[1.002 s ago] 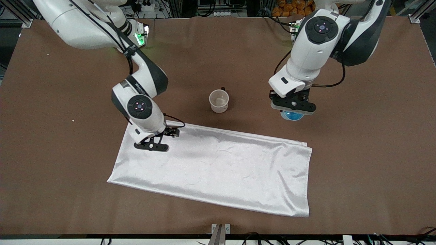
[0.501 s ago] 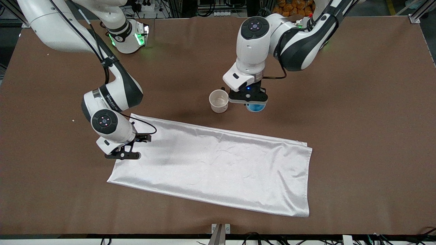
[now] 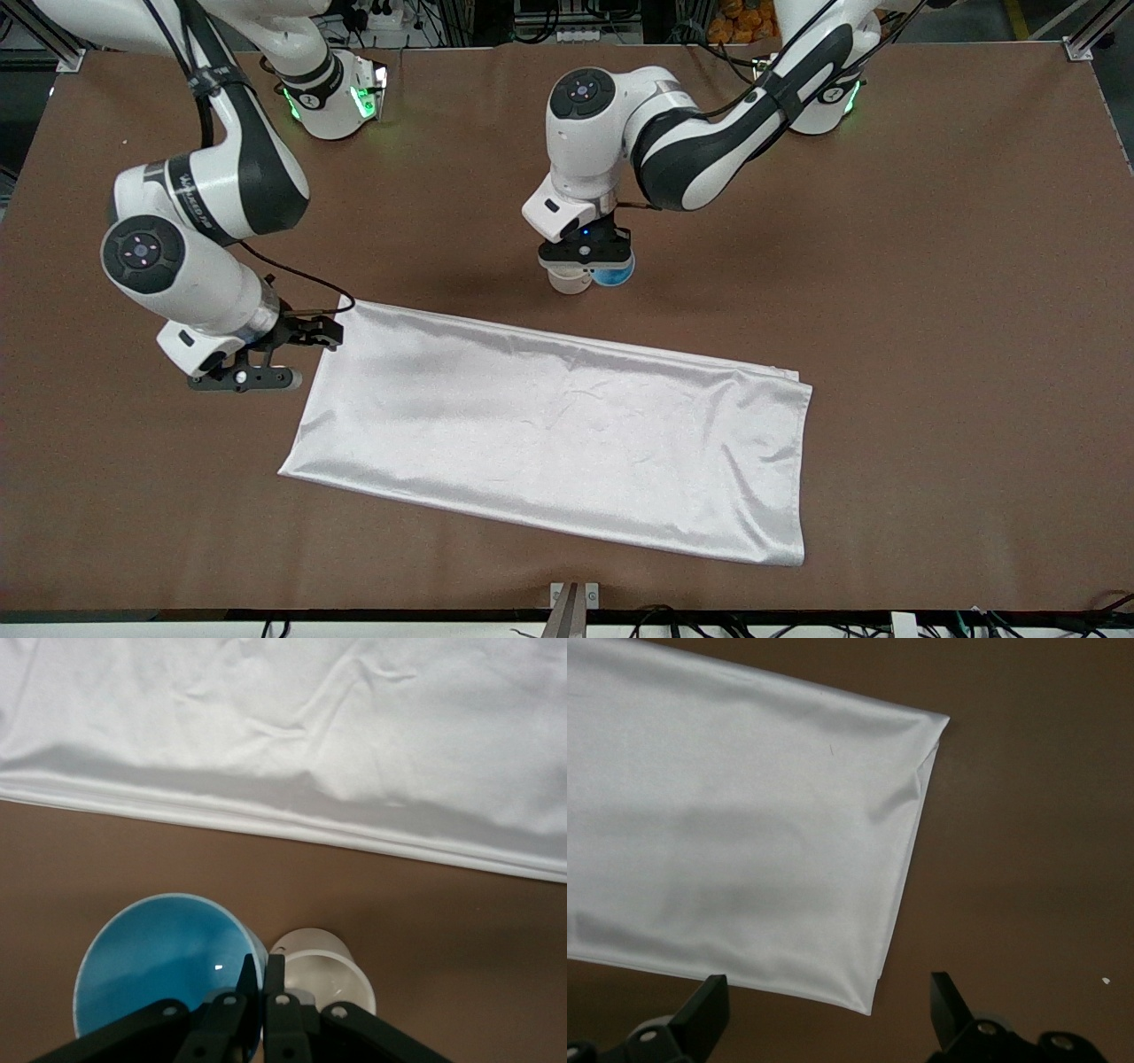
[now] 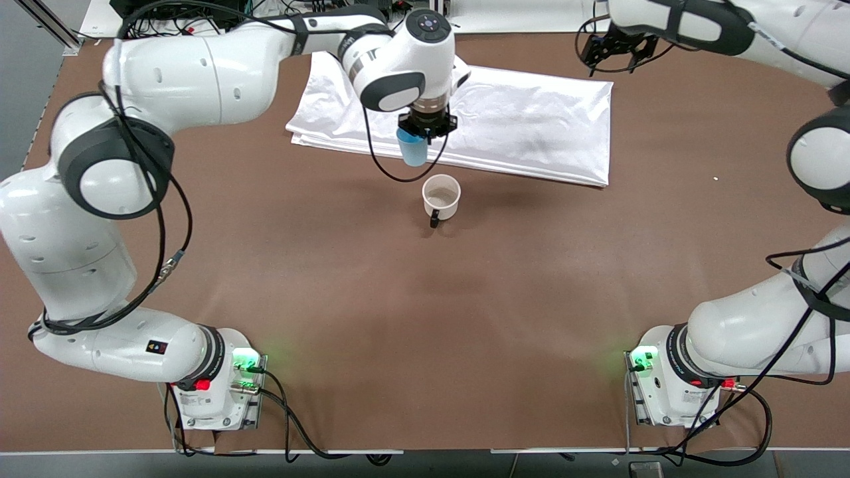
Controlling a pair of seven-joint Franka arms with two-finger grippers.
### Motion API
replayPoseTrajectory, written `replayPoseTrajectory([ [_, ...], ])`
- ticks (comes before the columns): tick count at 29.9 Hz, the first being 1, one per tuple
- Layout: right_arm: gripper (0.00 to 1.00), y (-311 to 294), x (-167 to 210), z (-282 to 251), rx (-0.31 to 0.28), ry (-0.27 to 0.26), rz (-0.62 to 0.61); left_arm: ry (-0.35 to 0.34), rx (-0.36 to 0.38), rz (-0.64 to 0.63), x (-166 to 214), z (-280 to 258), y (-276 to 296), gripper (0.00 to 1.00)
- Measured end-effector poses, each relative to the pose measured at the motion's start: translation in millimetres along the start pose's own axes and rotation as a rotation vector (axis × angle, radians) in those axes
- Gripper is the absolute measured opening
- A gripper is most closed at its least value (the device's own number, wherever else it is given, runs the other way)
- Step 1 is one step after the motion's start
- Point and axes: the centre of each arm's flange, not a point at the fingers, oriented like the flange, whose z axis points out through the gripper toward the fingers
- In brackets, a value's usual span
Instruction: Place blue cup into white mug on table
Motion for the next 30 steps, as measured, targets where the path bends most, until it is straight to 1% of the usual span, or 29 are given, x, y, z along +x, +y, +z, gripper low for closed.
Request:
replayPoseTrajectory([
  [3,1.0,5,-10,-19,-0.01,0.02,0.002,-0.001,-0.005,-0.02,-5,6,11,0.05],
  [8,1.0,6,-31,-53,-0.026,0.035,0.006,-0.005,-0.003,-0.041,-13,17,23,0.05],
  [12,1.0,5,-45,-80,-0.024,0.061,0.008,-0.013,-0.002,-0.05,-18,22,29,0.05],
  [16,1.0,4,-57,-104,-0.001,0.084,0.009,-0.021,-0.006,-0.066,-22,25,35,0.05],
  [22,1.0,18,-70,-128,0.015,0.095,0.009,-0.024,-0.009,-0.093,-30,28,44,0.05],
  [30,1.0,48,-73,-134,0.011,0.087,-0.005,-0.028,-0.005,-0.092,-39,33,51,0.05],
])
